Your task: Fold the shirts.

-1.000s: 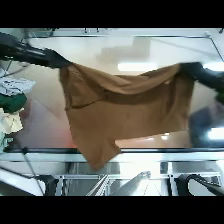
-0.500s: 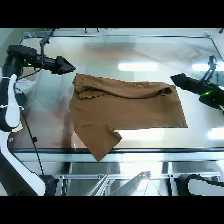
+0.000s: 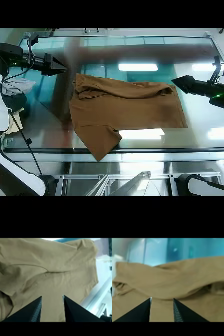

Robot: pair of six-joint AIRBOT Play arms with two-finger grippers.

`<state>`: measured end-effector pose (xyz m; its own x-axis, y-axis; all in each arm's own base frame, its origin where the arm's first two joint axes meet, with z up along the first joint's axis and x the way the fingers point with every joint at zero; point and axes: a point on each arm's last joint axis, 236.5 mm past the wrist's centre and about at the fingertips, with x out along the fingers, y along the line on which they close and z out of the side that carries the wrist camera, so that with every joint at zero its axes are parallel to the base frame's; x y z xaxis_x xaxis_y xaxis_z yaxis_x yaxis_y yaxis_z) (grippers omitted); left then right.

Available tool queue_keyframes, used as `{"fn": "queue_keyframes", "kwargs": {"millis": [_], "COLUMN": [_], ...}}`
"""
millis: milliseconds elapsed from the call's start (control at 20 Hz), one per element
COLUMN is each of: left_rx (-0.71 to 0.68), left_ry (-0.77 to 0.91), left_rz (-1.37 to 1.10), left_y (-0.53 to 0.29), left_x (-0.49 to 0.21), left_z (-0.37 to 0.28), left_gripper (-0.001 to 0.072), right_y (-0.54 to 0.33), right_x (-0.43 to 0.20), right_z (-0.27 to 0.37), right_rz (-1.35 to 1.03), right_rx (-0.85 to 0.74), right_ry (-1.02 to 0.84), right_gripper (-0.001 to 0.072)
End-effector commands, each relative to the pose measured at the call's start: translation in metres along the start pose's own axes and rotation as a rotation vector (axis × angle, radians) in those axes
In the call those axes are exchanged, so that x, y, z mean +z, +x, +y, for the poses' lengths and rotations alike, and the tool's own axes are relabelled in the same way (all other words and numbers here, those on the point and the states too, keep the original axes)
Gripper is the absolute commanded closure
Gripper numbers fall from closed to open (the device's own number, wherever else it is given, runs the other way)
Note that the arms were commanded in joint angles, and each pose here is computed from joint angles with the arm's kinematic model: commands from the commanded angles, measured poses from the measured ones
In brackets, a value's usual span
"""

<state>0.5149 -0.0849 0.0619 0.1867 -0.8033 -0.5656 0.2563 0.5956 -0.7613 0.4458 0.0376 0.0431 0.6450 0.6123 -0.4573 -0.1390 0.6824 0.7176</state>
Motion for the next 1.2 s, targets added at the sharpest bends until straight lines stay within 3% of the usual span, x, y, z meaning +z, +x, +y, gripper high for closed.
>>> {"fn": "queue_keyframes", "kwargs": {"millis": [0, 1150], "left_rx": [-0.014, -0.02], "left_ry": [-0.032, -0.075], "left_rz": [0.037, 0.059], "left_y": [0.0, 0.0], "left_x": [-0.007, -0.012], "left_z": [-0.01, -0.012], "left_gripper": [0.0415, 0.0418], "right_y": [-0.01, -0.019], "right_x": [-0.031, -0.044], "right_z": [0.03, 0.043], "right_rz": [0.14, 0.197], "right_rx": [0.089, 0.109], "right_ry": [0.051, 0.056], "right_gripper": [0.0388, 0.042]}}
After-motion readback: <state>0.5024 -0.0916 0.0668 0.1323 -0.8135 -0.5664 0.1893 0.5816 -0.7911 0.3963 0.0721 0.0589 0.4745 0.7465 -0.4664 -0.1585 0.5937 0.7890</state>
